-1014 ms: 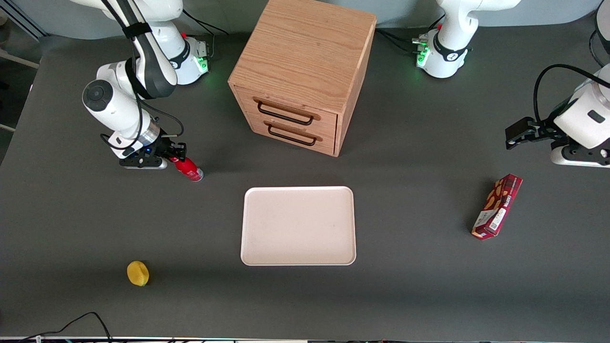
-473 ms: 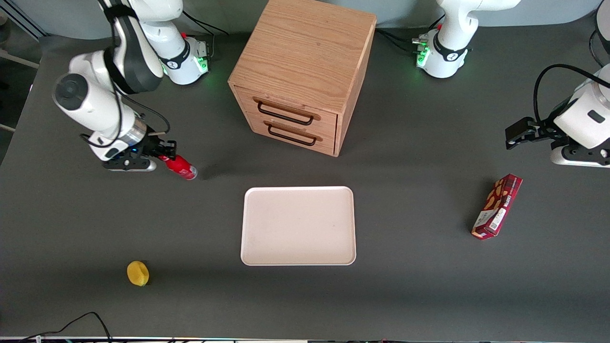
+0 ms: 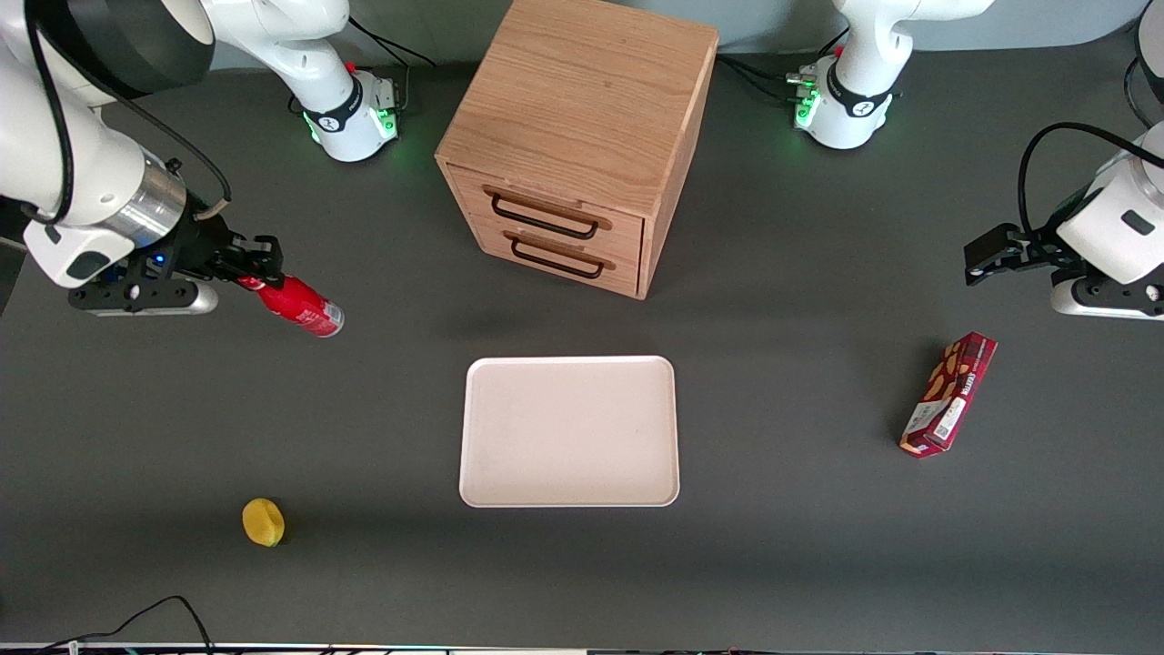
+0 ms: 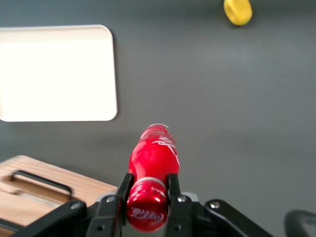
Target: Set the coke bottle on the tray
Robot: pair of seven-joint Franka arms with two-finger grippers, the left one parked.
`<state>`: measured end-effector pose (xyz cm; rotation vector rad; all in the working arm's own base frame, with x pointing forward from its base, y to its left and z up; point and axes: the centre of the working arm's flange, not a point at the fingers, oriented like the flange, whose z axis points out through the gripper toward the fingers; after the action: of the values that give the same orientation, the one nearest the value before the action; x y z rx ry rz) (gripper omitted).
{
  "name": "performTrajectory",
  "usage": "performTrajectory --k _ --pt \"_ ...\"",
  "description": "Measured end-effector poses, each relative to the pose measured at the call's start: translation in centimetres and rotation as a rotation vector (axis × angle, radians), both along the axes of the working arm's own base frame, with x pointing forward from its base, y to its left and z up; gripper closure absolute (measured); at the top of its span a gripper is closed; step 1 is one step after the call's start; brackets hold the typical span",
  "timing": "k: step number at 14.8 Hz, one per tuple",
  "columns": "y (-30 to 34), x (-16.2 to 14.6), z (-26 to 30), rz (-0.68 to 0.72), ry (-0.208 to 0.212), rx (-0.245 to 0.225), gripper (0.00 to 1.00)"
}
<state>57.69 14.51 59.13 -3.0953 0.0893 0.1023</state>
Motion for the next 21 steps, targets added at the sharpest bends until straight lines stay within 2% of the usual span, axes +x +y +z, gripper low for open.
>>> performTrajectory --k 2,4,7,10,12,14,15,16,19,21 --pt "3.2 3.6 -1.5 -0.063 0.018 0.001 0.67" --pt "7.4 6.8 -5.8 -0.156 0.030 -0.002 0.67" --pt "13.8 10.1 -14.3 -0.297 -0.028 -0.002 0.67" --pt "17.5 11.7 -21.9 -0.380 -0.085 -0.006 0.67" --pt "18.5 12.2 -25.2 -0.398 -0.104 -0.008 0.67" --pt "18.5 12.6 -26.5 -0.403 -0.103 -0.007 0.67" --pt "18.4 12.8 -26.6 -0.403 -0.107 -0.009 0.63" --pt "18.3 12.9 -26.2 -0.402 -0.119 -0.011 0.56" --pt "18.3 13.0 -24.4 -0.402 -0.121 -0.010 0.25" --pt "18.2 12.2 -19.9 -0.394 -0.115 -0.006 0.05"
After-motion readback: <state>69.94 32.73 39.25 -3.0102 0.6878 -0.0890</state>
